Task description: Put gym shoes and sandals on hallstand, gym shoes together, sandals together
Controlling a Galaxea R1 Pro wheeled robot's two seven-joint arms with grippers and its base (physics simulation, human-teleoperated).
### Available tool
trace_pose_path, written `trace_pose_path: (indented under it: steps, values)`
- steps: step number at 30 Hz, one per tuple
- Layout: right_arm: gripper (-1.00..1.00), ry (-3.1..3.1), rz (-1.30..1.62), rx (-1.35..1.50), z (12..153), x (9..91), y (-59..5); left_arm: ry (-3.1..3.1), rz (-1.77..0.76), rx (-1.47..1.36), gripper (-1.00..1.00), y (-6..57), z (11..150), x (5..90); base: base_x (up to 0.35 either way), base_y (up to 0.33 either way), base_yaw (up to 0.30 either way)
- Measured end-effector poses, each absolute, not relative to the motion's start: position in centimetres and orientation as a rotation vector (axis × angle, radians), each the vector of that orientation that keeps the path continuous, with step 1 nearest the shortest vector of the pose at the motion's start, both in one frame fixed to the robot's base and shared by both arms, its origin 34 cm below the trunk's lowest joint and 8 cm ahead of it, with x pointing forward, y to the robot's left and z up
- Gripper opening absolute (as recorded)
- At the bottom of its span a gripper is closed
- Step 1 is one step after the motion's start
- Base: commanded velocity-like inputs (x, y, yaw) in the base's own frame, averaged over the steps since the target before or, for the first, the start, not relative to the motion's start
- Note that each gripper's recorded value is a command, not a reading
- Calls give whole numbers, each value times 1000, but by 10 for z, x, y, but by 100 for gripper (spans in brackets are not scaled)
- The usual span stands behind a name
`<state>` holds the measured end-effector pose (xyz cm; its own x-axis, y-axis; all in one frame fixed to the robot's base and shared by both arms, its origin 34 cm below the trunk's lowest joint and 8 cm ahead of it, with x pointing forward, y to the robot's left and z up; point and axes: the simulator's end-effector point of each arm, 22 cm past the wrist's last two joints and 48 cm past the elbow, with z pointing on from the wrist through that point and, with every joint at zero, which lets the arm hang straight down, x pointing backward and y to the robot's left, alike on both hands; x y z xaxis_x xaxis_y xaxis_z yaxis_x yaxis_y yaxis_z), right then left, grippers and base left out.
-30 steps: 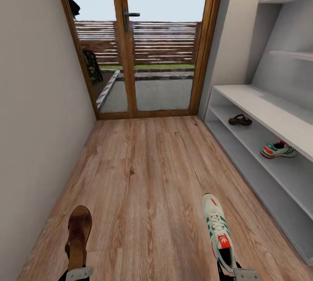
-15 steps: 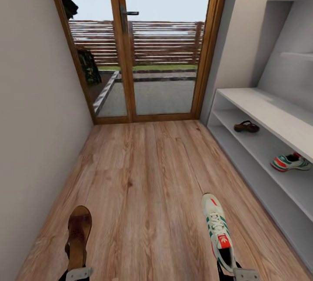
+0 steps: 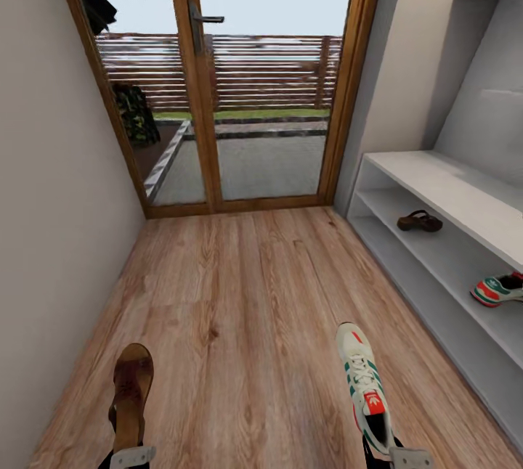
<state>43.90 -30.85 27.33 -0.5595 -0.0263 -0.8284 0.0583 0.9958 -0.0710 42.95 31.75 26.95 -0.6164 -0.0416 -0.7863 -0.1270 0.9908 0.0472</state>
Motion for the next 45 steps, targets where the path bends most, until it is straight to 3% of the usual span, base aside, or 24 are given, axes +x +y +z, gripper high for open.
trace_pose_path:
  steps: [45]
  values:
    - [-100, 2162, -110, 22, 273, 439, -308, 2235, 122, -115, -100, 317, 269, 429, 323, 135, -261]
